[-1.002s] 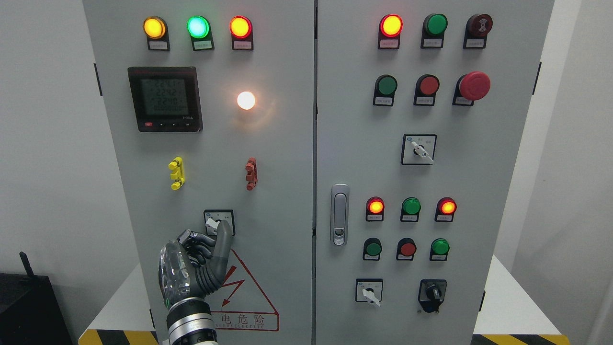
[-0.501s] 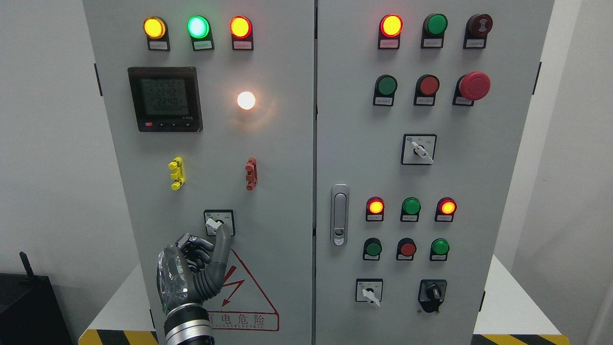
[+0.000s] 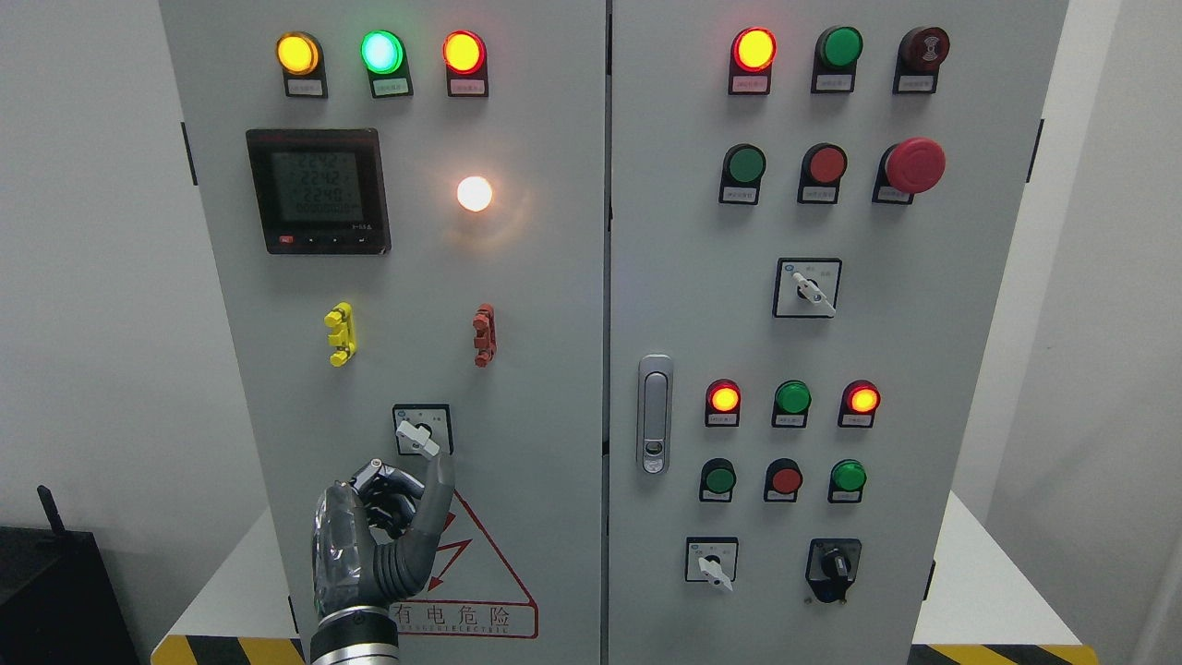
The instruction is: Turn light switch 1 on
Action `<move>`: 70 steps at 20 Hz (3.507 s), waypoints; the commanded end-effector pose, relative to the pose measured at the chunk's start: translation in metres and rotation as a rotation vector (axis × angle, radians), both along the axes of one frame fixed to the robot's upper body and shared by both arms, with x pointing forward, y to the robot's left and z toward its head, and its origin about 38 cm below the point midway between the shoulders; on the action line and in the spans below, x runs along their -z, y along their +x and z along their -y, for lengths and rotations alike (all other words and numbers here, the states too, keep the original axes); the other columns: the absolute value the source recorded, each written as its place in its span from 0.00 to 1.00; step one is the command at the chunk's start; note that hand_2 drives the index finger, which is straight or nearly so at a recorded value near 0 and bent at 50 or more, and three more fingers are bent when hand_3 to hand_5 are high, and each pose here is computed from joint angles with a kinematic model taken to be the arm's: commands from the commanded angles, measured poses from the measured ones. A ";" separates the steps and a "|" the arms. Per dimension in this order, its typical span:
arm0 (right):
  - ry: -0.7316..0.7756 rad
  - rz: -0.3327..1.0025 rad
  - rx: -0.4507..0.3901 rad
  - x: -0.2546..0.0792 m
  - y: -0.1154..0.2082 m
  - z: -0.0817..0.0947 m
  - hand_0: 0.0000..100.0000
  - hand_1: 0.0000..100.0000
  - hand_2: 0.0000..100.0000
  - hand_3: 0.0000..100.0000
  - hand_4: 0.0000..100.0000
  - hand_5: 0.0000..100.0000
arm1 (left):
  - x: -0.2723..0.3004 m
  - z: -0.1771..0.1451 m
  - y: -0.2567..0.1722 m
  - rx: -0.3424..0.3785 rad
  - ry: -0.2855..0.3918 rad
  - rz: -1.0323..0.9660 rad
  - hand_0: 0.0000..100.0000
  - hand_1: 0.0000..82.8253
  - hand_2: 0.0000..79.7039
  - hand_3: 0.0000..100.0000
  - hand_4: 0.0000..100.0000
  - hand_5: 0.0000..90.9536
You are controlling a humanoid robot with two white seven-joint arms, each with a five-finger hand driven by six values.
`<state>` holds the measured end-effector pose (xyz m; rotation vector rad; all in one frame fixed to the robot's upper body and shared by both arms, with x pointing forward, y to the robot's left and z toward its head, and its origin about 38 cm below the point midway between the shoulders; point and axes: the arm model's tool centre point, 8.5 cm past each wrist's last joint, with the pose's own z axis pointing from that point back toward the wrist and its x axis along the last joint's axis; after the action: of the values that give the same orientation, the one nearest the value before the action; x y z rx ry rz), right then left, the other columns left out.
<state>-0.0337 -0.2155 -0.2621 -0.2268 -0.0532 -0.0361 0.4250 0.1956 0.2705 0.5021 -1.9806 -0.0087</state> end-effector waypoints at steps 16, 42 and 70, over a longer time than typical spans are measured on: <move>0.000 -0.002 -0.001 0.000 -0.001 0.000 0.12 0.39 0.00 0.00 0.00 0.00 | 0.138 -0.149 -0.101 -0.200 -0.053 -0.129 0.00 0.20 0.73 0.89 0.88 0.65; 0.000 0.000 -0.001 0.000 0.000 0.000 0.12 0.39 0.00 0.00 0.00 0.00 | 0.484 -0.190 -0.401 -0.511 -0.552 -1.187 0.00 0.09 0.25 0.30 0.38 0.19; 0.000 -0.002 0.001 0.000 -0.001 0.000 0.12 0.39 0.00 0.00 0.00 0.00 | 0.534 -0.044 -0.459 0.038 -0.357 -2.064 0.00 0.02 0.00 0.00 0.00 0.00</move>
<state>-0.0340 -0.2156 -0.2621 -0.2269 -0.0527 -0.0362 0.0028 0.2740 -0.2629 0.0918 -0.0772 0.0672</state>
